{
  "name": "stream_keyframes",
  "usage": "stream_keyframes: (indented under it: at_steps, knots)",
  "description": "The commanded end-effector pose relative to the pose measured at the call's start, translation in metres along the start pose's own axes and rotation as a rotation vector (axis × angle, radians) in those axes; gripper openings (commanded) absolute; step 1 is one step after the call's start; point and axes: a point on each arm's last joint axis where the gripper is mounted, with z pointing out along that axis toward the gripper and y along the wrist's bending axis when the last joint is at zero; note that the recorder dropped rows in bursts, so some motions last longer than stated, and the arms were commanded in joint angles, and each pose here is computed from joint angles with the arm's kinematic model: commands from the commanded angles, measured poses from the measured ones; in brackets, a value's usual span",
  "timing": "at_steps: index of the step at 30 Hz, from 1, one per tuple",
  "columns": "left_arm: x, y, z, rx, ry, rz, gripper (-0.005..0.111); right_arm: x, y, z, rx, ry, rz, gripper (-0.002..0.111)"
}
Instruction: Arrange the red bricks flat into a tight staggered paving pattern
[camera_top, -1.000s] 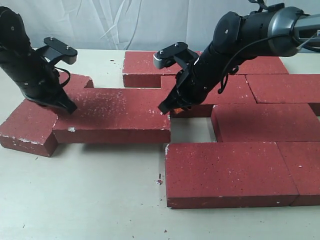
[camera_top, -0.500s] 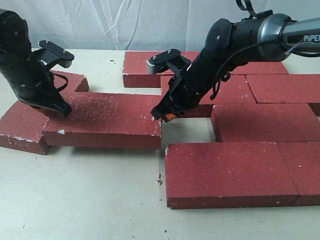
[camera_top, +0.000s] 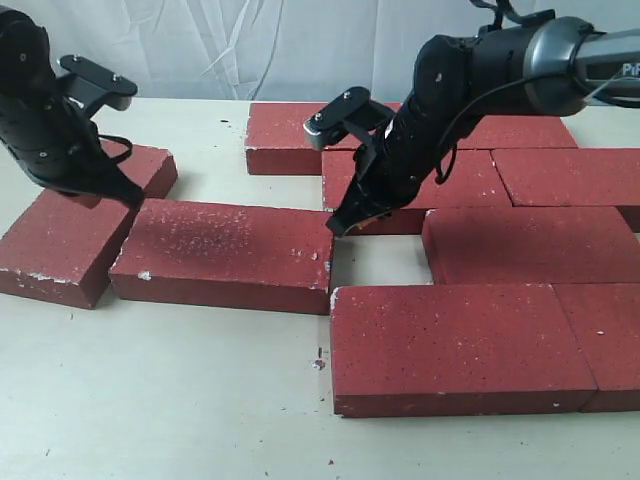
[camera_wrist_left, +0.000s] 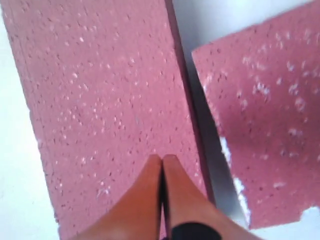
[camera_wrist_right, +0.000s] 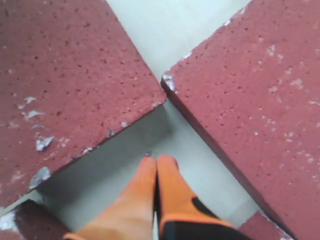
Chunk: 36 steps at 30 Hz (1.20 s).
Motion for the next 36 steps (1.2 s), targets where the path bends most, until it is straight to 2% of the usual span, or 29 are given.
stream_keyframes:
  at_steps: [1,4,6,8,13,18,29,33,36]
  knots:
    - [-0.004,-0.006,-0.008,0.061,-0.076,-0.01,0.0,-0.004,0.006,-0.037,-0.002,-0.024,-0.013,-0.001]
    - [0.006,-0.009,-0.003,0.069,-0.018,0.1,0.0,0.001,0.015,-0.046,-0.066,-0.019,0.014,-0.001]
    - [0.009,-0.008,0.0,0.059,-0.005,0.133,0.0,0.006,0.022,-0.042,-0.122,-0.027,-0.037,-0.001]
    - [0.007,-0.008,0.0,0.051,-0.032,0.133,0.0,0.006,0.028,-0.039,-0.182,-0.069,-0.105,-0.001]
    - [0.006,-0.012,0.003,0.092,-0.044,0.107,0.0,-0.008,0.046,-0.044,-0.36,-0.239,-0.147,-0.001]
    - [0.006,-0.015,0.012,0.121,-0.023,0.099,0.0,-0.003,0.073,-0.04,-0.478,-0.156,-0.322,-0.001]
    - [0.007,-0.018,0.028,0.137,0.011,0.116,0.0,-0.001,0.105,-0.003,-0.447,-0.047,-0.478,-0.001]
    - [0.008,-0.018,0.028,0.139,0.019,0.119,0.0,0.005,0.105,0.013,-0.423,0.02,-0.539,-0.001]
    - [0.008,-0.018,0.028,0.141,0.018,0.136,0.0,0.003,0.096,0.022,-0.322,0.014,-0.548,-0.001]
